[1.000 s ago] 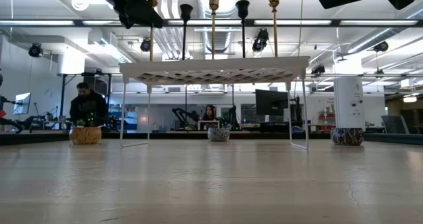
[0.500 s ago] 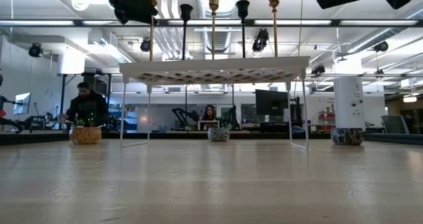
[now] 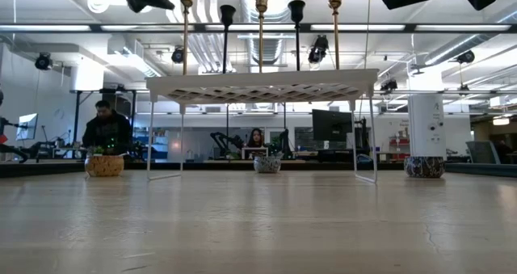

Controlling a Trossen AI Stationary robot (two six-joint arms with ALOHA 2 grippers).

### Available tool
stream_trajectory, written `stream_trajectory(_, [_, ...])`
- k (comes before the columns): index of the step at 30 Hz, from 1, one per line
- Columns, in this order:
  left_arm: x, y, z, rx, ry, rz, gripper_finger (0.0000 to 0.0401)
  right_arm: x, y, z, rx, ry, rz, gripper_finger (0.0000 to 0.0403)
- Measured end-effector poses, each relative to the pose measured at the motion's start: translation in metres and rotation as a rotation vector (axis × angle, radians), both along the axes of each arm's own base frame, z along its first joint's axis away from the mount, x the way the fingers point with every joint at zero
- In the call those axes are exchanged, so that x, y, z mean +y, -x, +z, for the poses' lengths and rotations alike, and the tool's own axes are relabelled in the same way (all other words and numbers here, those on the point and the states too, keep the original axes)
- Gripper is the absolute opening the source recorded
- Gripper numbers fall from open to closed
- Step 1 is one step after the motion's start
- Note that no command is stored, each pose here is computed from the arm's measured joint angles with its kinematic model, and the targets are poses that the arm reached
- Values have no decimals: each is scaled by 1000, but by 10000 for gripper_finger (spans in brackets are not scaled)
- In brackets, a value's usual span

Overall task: Pick & Place candle stick holders
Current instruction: Put the golden candle holder on the shelf, then put the orange scented candle on the shelf

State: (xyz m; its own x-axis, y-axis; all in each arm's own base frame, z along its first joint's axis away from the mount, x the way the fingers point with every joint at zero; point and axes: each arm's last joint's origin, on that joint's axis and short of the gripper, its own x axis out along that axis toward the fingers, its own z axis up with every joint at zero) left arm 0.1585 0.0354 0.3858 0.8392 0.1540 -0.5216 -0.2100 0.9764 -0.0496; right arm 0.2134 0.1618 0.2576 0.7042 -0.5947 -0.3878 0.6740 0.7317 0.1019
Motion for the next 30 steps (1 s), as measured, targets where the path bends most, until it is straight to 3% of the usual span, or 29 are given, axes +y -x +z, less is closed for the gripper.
stream_trajectory(12, [-12,38,11,-54,76,35,238,0,0,0,11,9,6,43])
stream_trajectory(21, [-25,41,-29,-48,98,42,238,-1,1,-1,43,10,16,43])
stream_trajectory(30, [-40,47,-70,11,134,177,238,-3,5,2,79,-2,34,43])
